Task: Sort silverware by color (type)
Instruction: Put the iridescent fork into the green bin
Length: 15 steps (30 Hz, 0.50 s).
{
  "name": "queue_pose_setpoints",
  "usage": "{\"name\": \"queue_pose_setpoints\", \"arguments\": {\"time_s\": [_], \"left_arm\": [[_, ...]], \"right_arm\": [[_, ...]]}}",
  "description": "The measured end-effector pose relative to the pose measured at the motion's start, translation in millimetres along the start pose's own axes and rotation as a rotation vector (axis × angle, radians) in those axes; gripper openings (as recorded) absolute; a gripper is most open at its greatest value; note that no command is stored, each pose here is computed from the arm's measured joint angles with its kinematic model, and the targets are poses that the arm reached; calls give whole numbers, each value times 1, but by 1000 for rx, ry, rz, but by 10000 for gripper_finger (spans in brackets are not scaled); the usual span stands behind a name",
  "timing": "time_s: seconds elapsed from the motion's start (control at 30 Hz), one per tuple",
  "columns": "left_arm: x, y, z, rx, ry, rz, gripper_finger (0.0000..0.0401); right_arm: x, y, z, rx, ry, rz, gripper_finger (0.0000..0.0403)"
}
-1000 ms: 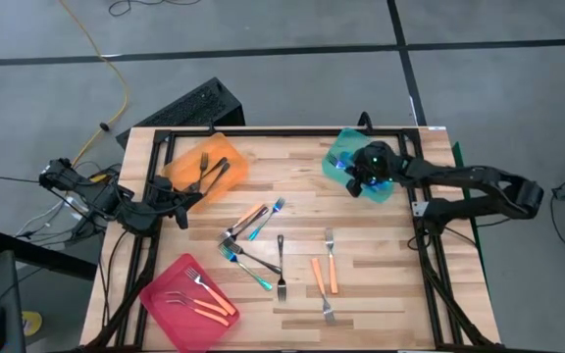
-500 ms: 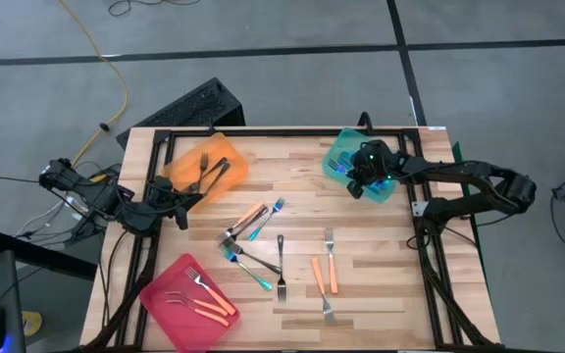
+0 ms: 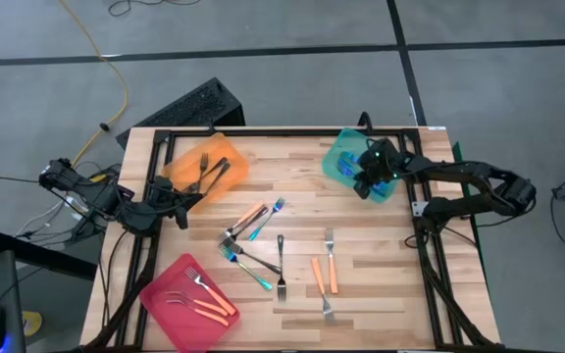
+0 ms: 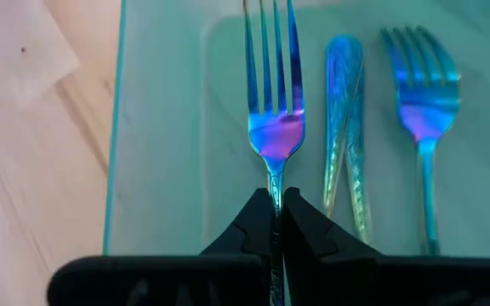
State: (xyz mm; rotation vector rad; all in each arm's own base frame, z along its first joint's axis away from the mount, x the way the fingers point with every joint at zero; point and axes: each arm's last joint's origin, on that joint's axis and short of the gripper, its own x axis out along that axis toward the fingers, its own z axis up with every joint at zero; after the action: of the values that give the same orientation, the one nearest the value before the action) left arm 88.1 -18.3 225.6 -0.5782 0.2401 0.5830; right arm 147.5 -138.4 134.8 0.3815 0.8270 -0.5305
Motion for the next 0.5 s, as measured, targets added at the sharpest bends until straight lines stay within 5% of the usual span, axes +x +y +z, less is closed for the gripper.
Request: {"name": "queue_pose_setpoints", "arguments": {"time_s": [0.5], "left_arm": [[0,0,0,-6,-2,1,0]], "right_arm": [[13,-2,-6,31,69,-2,53]]}}
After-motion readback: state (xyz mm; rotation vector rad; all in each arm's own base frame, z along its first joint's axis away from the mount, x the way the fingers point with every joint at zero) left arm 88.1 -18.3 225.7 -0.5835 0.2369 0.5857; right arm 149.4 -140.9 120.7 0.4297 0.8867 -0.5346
